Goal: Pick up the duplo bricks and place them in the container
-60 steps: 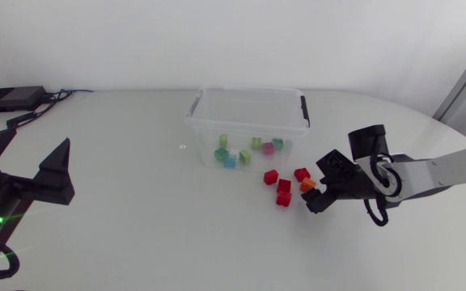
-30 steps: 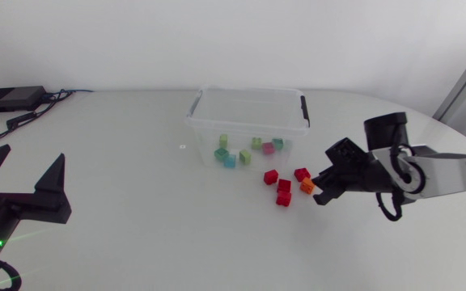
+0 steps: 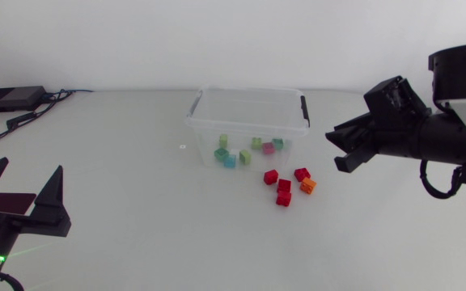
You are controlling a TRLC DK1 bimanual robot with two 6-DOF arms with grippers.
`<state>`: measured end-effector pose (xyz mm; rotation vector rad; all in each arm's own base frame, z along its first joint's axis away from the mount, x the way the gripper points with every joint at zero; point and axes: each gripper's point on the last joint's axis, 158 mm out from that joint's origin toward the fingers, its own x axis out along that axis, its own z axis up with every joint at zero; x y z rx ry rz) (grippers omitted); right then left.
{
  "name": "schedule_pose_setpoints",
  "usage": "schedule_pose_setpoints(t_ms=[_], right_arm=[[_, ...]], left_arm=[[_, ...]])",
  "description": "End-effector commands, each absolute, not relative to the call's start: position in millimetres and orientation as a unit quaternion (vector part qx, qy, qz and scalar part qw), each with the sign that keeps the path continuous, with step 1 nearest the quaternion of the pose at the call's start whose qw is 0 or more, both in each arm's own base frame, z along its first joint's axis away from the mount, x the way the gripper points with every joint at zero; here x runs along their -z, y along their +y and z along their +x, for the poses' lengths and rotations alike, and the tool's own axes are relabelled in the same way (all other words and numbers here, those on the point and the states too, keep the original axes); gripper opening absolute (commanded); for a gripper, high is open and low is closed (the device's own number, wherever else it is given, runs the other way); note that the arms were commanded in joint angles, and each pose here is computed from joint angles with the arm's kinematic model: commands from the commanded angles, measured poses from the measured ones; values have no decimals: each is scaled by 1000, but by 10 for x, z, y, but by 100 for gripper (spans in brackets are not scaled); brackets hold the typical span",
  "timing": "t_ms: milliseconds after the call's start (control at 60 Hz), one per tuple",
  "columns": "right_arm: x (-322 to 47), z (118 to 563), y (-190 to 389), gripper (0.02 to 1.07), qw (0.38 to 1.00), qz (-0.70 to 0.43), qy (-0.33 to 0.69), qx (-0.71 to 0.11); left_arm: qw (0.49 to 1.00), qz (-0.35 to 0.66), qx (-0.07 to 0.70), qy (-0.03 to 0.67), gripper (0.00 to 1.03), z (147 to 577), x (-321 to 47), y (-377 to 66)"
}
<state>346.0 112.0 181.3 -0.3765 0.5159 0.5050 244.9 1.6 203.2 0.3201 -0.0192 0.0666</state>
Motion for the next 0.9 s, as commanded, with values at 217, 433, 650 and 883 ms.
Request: schedule_pose_setpoints(t_ms=[217, 433, 650, 883], right_arm=[[-2182, 3800, 1385, 37, 928, -168, 228, -242], [-2165, 4028, 1600, 37, 926, -168, 229, -249], [-1801, 3792, 1381, 76, 914, -170, 269, -250], [-1170, 3527, 1075, 98, 896, -174, 324, -249]], left_arm=[[983, 174, -48, -14, 98, 2477, -1939, 81], [983, 176, -48, -12, 98, 2503, -1826, 77], [982, 176, -66, -11, 99, 2514, -1755, 145], [988, 134, -77, -23, 99, 2507, -1815, 195]])
